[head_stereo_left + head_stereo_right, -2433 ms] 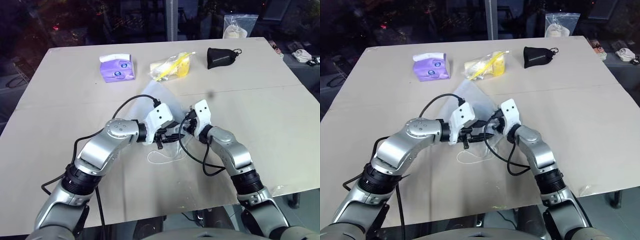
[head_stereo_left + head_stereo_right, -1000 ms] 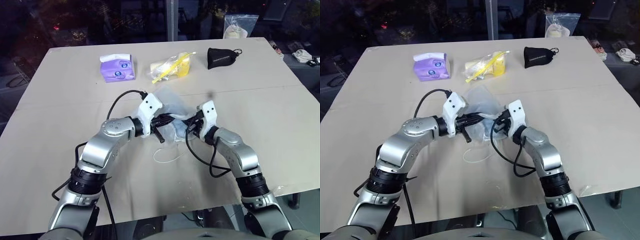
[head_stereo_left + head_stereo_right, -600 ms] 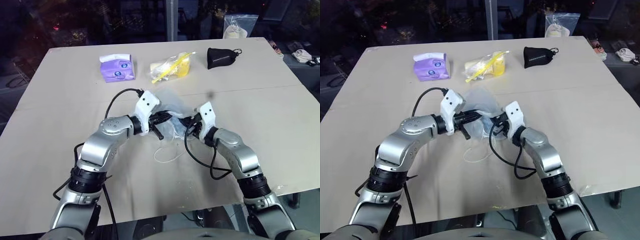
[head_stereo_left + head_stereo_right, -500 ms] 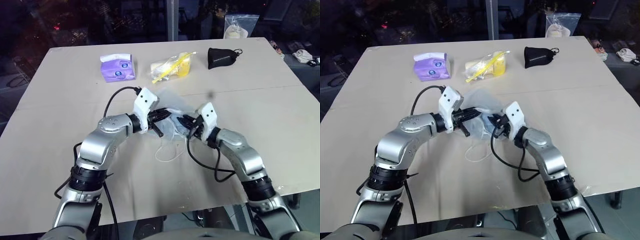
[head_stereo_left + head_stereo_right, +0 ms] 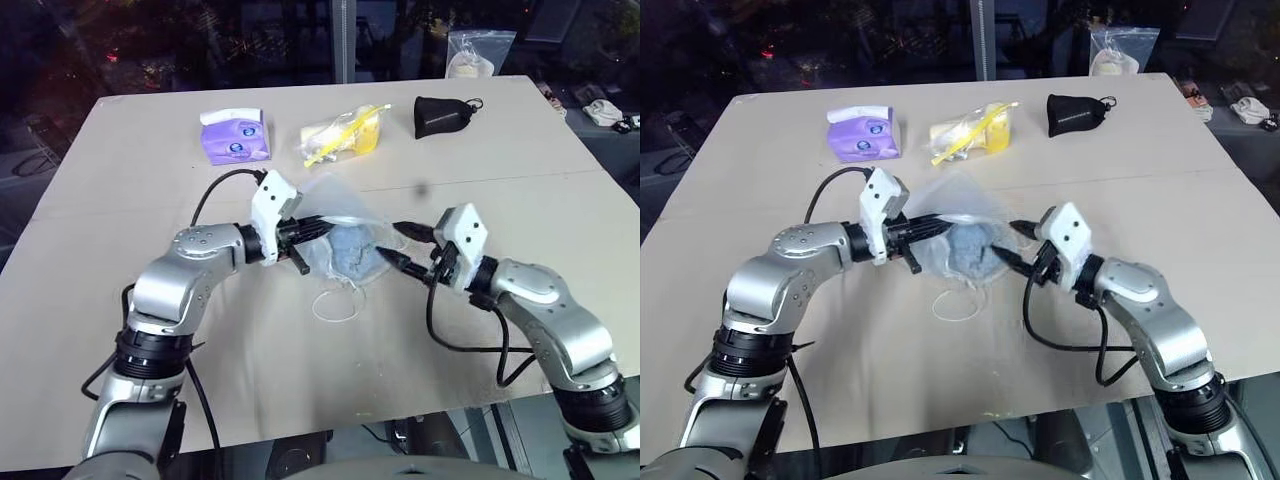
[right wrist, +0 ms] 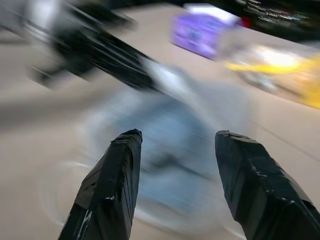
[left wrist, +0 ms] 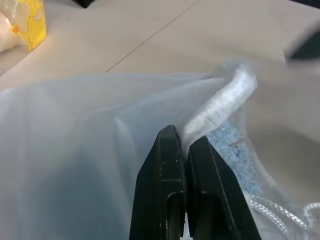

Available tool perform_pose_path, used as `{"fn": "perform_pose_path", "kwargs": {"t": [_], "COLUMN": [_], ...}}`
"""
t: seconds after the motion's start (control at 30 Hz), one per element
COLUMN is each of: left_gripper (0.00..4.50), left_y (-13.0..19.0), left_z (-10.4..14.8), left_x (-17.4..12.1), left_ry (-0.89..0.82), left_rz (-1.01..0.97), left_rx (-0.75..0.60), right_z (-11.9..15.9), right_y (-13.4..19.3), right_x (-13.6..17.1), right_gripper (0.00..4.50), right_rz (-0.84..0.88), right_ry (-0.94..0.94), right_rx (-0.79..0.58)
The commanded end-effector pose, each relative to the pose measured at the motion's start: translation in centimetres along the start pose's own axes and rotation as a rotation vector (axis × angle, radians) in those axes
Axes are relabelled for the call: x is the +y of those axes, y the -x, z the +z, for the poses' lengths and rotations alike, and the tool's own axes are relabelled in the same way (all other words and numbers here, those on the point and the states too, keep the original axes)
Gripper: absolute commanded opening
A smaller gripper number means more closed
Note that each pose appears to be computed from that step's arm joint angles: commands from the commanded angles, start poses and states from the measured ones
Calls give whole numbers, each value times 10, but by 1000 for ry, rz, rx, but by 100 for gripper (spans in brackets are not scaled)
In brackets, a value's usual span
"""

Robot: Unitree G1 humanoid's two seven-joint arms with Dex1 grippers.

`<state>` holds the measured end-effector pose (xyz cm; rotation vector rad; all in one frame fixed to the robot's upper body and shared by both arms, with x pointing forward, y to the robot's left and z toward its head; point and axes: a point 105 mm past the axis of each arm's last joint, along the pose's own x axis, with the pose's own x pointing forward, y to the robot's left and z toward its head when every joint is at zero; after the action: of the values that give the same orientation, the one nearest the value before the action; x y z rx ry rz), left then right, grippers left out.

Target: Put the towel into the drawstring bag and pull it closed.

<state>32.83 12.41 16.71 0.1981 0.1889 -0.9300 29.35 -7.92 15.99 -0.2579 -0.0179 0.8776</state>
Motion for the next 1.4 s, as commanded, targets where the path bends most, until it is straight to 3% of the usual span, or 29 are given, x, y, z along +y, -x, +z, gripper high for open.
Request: {"fn": "perform_pose_path", "kwargs": {"t": [0.03, 0.23, 0.53, 0.67, 0.8, 0.9, 1.0, 1.13, 1.23, 1.27, 1.4], "left_gripper": [0, 0, 0, 0, 0, 0, 0, 126, 285, 312, 312], "left_y": [6, 13, 11, 8, 5, 3, 5, 38, 80, 92, 99], "left_z": [18, 21, 23, 23, 23, 24, 25, 33, 15, 2, -49], "left_x": [2, 12, 12, 12, 9, 10, 13, -5, -30, -35, -43], "left_ry": [-63, -126, -165, -187, -227, -255, -239, -51, 111, 130, 57], "left_rz": [-21, -26, -25, -18, -25, -23, -47, -226, -381, -395, -321], "left_rx": [-51, -26, -20, -19, -19, -38, -44, -69, 27, 86, 238], "right_z": [-2, -26, -44, -61, -66, -59, -51, -39, -37, -36, -35], "right_y": [3, -2, -45, -52, -53, -49, -42, -34, -28, -26, -21], "right_x": [-18, -32, -23, -30, -48, -54, -55, -48, -46, -45, -43], "right_gripper": [249, 249, 249, 249, 127, 2, 2, 0, 0, 0, 0], "right_rz": [-105, -92, -26, -82, -214, -266, -291, -293, -302, -303, -309], "right_ry": [53, 163, 45, 99, 107, 70, 58, -8, -20, -24, -41], "right_rx": [15, 134, 146, 216, 212, 171, 134, 83, 85, 86, 86]}}
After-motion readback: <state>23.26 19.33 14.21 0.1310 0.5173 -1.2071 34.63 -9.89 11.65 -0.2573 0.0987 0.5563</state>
